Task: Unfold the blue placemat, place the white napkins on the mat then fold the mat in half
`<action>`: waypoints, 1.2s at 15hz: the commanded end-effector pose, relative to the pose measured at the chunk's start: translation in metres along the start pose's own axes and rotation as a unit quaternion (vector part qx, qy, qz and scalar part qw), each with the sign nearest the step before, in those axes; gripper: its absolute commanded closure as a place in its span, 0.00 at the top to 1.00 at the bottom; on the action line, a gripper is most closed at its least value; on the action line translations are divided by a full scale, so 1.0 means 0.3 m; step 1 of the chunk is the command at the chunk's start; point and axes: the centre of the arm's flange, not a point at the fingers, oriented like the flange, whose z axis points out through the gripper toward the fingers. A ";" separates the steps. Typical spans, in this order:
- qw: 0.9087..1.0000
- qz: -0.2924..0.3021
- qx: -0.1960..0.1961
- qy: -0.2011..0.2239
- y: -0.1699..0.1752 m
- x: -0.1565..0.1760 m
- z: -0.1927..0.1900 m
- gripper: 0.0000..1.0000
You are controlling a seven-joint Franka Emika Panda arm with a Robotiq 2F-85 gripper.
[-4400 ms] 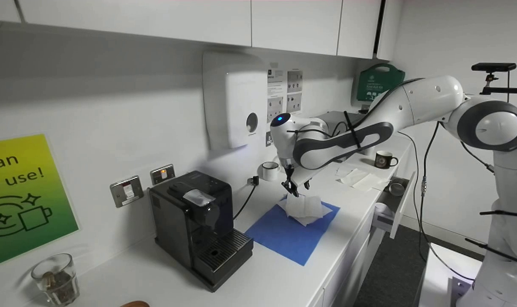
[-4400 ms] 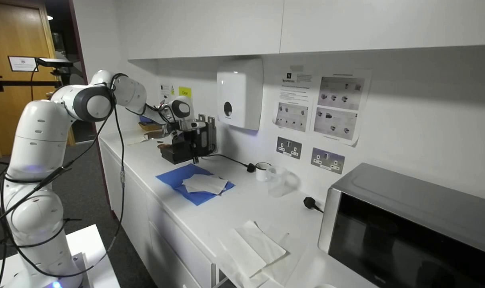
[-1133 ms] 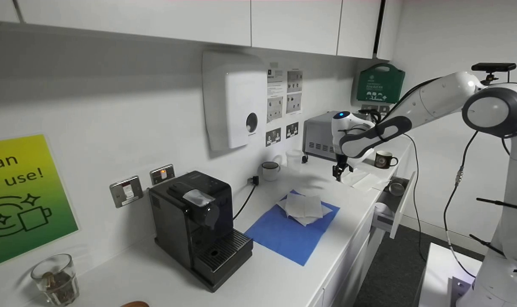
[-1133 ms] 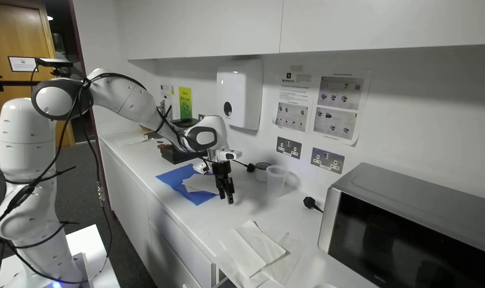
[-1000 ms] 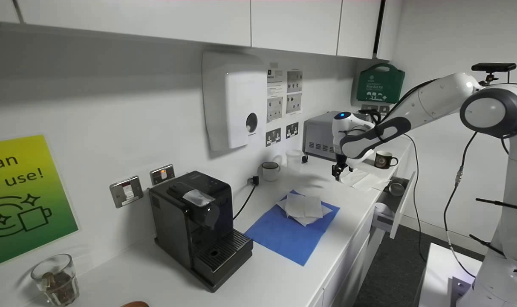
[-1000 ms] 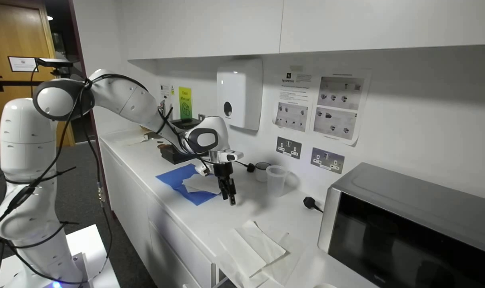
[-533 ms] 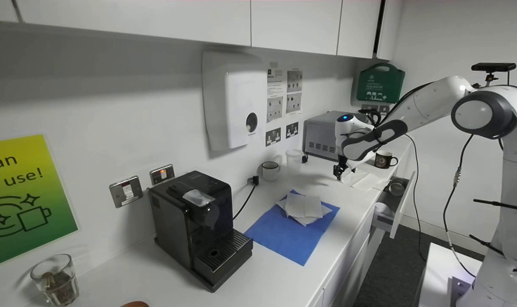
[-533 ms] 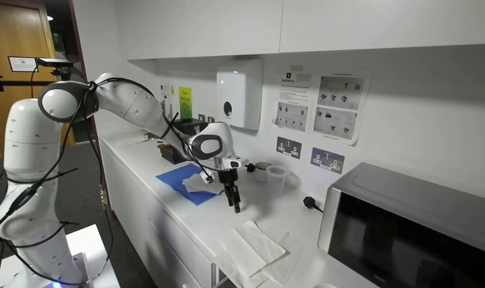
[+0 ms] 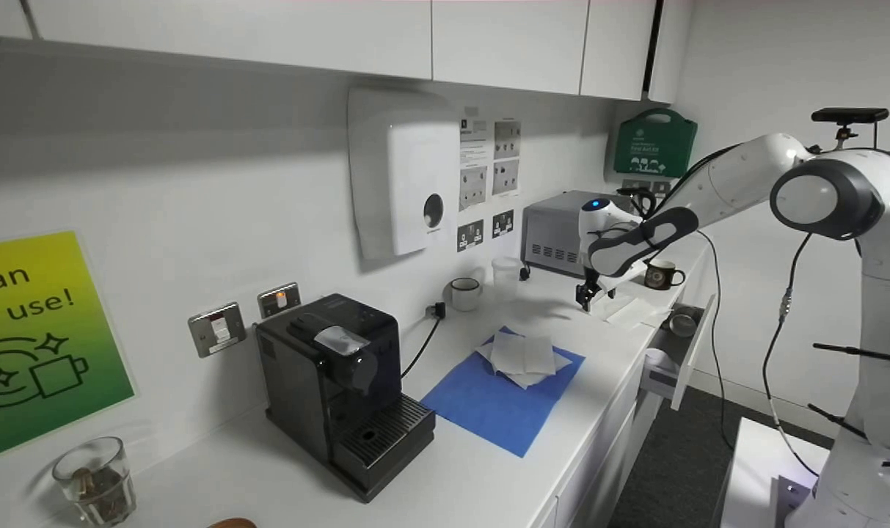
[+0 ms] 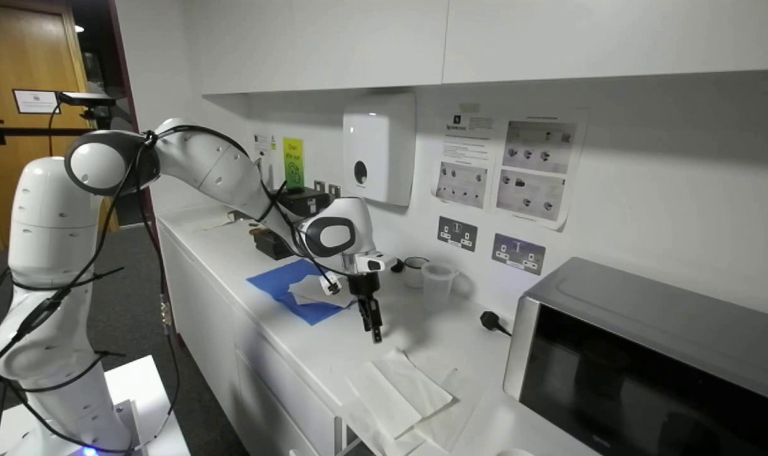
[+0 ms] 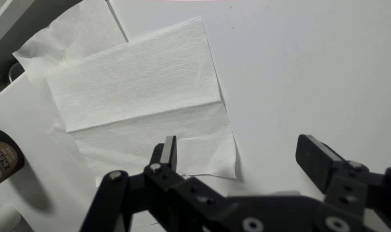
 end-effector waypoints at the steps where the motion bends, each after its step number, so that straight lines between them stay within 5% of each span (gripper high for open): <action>1: 1.000 0.000 0.000 0.000 0.000 0.000 0.000 1.00; 18: 1.000 0.005 -0.004 0.008 -0.010 0.023 0.020 1.00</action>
